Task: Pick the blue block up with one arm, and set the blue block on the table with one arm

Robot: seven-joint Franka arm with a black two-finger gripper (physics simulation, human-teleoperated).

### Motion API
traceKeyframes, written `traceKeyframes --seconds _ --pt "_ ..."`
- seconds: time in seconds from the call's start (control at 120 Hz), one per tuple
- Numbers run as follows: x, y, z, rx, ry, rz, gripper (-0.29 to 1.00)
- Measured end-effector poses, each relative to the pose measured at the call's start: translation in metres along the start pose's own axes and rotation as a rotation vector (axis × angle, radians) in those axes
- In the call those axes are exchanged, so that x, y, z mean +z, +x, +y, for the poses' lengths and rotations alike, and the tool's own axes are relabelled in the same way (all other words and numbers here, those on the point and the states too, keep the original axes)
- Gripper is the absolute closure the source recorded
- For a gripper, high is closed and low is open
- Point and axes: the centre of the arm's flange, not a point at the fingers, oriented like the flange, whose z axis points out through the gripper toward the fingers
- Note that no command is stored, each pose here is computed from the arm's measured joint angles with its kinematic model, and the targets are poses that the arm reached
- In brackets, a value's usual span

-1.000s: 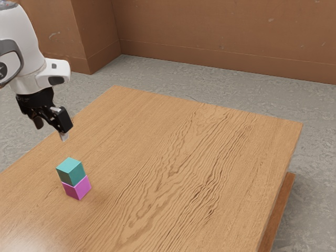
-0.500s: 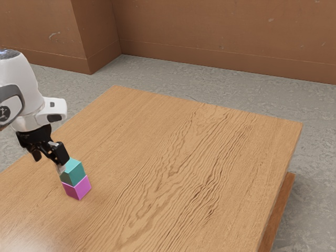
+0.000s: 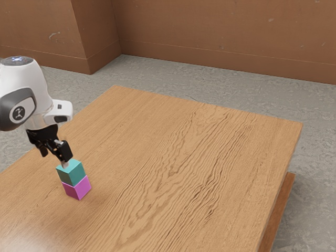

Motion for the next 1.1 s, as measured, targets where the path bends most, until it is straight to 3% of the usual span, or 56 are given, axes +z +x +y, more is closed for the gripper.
traceKeyframes --seconds 0.733,1.1 --pt "0.051 0.041 -0.035 0.097 0.028 -0.042 0.0" --pt "0.056 0.046 -0.042 0.066 -0.021 -0.038 0.0"
